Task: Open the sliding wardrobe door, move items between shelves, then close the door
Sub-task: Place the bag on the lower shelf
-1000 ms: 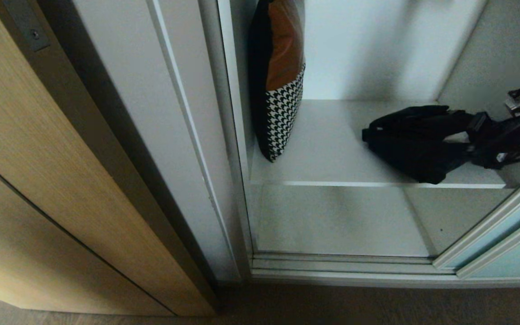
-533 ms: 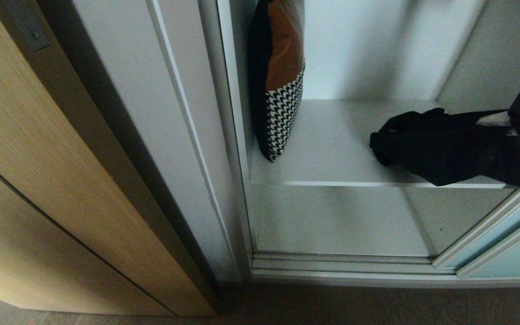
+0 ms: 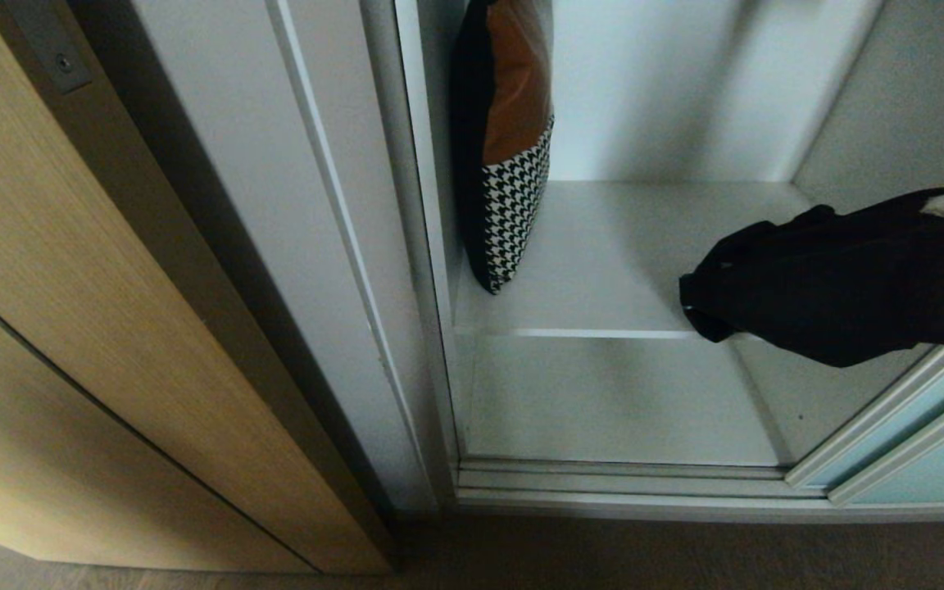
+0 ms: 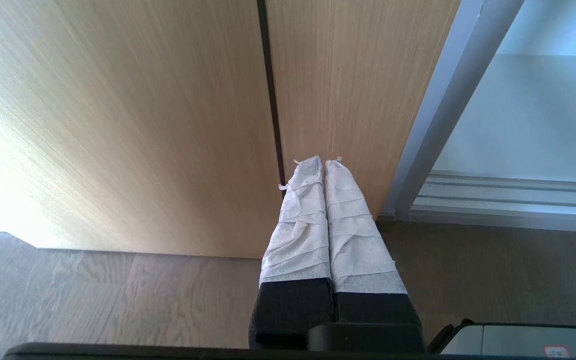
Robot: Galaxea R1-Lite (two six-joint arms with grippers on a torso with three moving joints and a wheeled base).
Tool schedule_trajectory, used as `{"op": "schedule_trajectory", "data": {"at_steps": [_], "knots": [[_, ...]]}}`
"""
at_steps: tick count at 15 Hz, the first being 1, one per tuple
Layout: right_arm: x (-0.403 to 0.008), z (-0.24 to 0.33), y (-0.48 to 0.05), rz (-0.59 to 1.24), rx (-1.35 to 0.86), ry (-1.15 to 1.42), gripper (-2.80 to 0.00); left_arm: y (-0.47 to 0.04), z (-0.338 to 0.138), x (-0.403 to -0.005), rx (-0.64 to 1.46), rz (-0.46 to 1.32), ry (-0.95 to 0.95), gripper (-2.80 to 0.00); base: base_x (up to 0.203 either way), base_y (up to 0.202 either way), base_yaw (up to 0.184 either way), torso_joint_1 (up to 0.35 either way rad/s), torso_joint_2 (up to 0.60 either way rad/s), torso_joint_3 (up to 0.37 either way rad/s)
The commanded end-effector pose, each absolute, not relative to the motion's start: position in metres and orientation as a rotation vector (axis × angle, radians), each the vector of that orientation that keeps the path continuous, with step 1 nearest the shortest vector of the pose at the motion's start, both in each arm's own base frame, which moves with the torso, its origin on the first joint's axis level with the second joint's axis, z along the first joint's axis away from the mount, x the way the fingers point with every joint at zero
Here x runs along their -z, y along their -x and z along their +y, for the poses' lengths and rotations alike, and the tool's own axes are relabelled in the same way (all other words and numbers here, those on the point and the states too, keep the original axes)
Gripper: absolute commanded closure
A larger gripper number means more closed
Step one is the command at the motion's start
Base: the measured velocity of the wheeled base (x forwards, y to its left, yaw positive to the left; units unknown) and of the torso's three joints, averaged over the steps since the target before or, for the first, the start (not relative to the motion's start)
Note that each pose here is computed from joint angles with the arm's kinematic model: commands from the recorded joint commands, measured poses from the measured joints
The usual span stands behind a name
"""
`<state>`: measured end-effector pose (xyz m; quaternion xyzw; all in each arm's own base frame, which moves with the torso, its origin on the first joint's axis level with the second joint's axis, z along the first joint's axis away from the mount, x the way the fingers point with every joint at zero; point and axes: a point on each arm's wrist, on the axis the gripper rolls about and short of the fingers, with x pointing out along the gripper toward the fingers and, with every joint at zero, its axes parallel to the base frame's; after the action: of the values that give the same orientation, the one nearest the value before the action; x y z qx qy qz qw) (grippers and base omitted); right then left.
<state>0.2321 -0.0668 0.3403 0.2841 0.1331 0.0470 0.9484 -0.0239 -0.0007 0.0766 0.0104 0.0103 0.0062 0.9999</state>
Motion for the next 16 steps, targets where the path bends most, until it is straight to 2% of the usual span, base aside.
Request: {"op": "schedule_trajectory", "data": {"at_steps": [1,6,11,16], "knots": [[-0.356,-0.062,-0.202,0.201,-0.088,-0.554,0.0,0.024,-0.001,-0.077,-0.012,0.022,-0.021,0.0,0.0,0.0,0.0,0.0,0.0,0.0],[-0.353,-0.053,-0.155,0.188,-0.047,-0.48,0.0,0.024,-0.001,-0.077,-0.012,0.022,-0.021,0.0,0.0,0.0,0.0,0.0,0.0,0.0],[-0.313,-0.042,-0.117,0.234,0.071,-0.374,0.0,0.024,-0.001,-0.077,-0.012,0.022,-0.021,0.0,0.0,0.0,0.0,0.0,0.0,0.0],[-0.282,-0.04,-0.087,0.252,0.202,-0.391,0.0,0.024,-0.001,-0.077,-0.012,0.022,-0.021,0.0,0.0,0.0,0.0,0.0,0.0,0.0]]}}
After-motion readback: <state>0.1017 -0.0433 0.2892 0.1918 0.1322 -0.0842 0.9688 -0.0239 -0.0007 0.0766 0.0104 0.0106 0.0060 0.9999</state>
